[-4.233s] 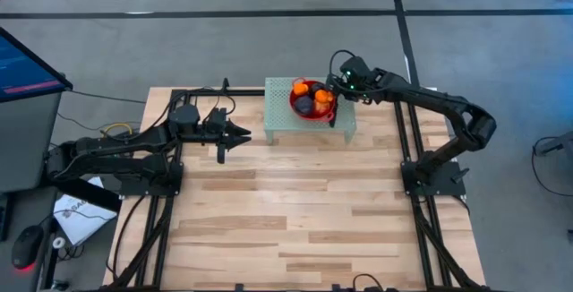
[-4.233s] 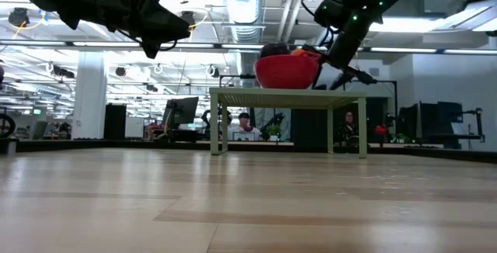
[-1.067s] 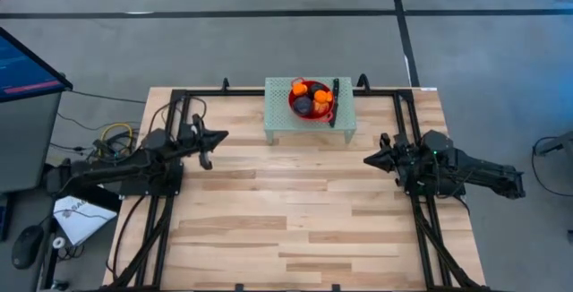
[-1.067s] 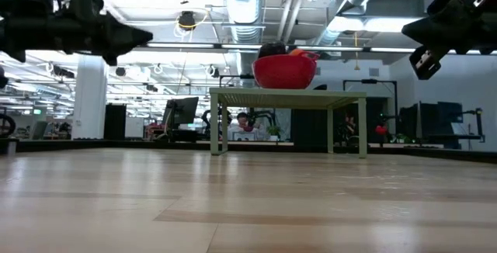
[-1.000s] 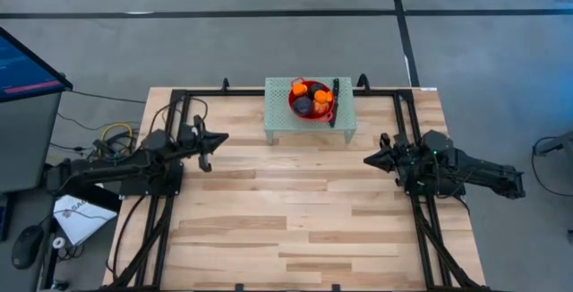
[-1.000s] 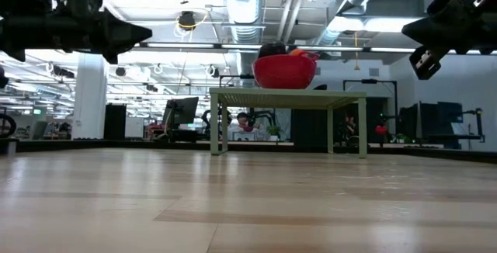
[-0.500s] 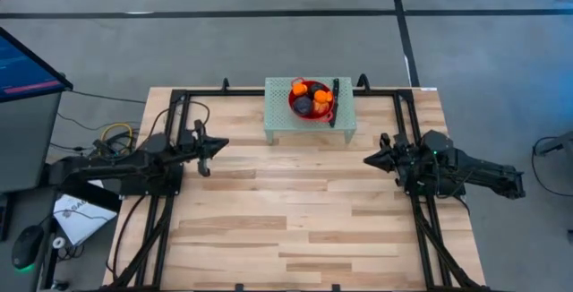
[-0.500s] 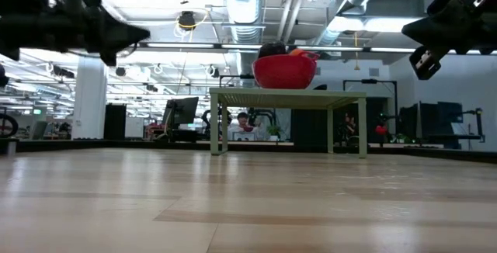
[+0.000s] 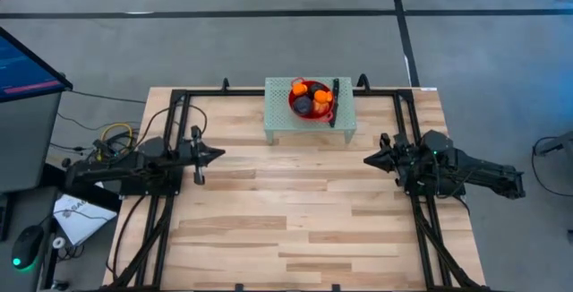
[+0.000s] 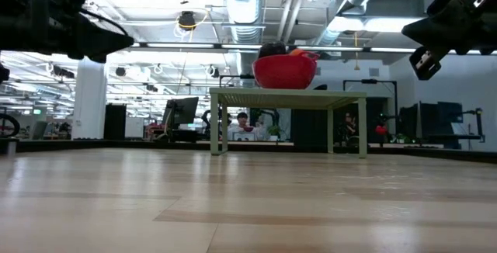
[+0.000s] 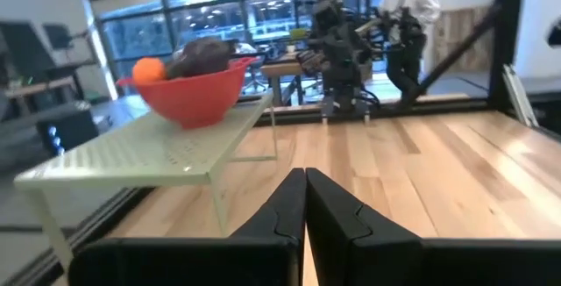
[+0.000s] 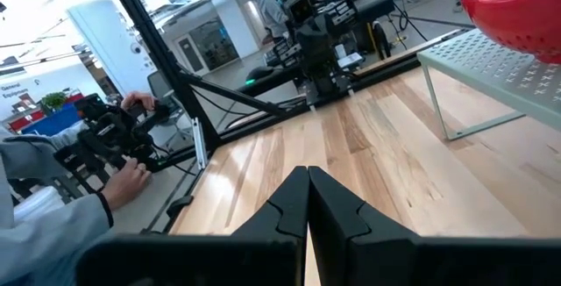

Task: Pick & Place Fruit
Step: Return to Home Position

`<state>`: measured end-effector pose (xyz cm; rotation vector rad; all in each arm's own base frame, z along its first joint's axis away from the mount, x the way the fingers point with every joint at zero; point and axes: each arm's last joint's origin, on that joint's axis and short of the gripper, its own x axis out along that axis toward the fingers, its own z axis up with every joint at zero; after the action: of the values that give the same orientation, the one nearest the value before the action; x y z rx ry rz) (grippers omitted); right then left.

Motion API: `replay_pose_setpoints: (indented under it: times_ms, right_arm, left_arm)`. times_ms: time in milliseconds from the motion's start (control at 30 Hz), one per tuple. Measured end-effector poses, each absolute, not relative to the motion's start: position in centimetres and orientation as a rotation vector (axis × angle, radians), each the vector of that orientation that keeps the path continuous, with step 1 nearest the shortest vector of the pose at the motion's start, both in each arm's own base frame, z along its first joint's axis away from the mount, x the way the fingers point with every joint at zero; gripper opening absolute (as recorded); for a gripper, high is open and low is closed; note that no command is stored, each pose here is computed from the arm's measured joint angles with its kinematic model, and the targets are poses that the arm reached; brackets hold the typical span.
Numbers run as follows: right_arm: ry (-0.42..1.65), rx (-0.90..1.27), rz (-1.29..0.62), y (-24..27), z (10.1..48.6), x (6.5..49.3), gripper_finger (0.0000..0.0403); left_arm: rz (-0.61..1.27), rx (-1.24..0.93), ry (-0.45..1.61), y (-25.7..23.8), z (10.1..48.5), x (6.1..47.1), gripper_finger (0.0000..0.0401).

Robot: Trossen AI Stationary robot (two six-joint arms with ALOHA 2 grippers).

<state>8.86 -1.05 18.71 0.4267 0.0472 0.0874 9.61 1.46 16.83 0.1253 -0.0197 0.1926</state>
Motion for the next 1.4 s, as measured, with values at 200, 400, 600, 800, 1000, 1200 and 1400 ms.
replay_pose_setpoints:
  times_ms: [200,400,600,800,1000,1200,1400]
  right_arm:
    - [0.051,0.428,0.087,-1.1,18.7,8.9,0.0001]
    - [0.051,0.428,0.087,-1.1,18.7,8.9,0.0001]
    - [0.052,0.428,0.087,-1.1,18.7,8.9,0.0001]
    - [0.052,0.428,0.087,-1.1,18.7,8.9,0.0001]
    - [0.052,0.428,0.087,-1.1,18.7,8.9,0.0001]
    - [0.056,0.228,0.129,-0.3,18.2,9.1,0.0001]
    - [-0.023,-0.104,0.056,0.7,16.7,9.7,0.0001]
  left_arm:
    - [0.129,0.178,-0.020,0.8,16.8,9.7,0.0004]
    - [0.125,0.179,-0.019,0.8,16.8,9.7,0.0004]
    - [0.122,0.179,0.030,0.8,16.4,10.0,0.0004]
    - [0.118,0.179,0.071,0.8,16.1,10.3,0.0004]
    - [0.115,0.179,0.106,0.8,15.8,10.6,0.0004]
    - [0.112,0.178,0.135,0.8,15.6,10.8,0.0004]
    - [0.110,0.178,0.157,0.8,15.4,10.9,0.0004]
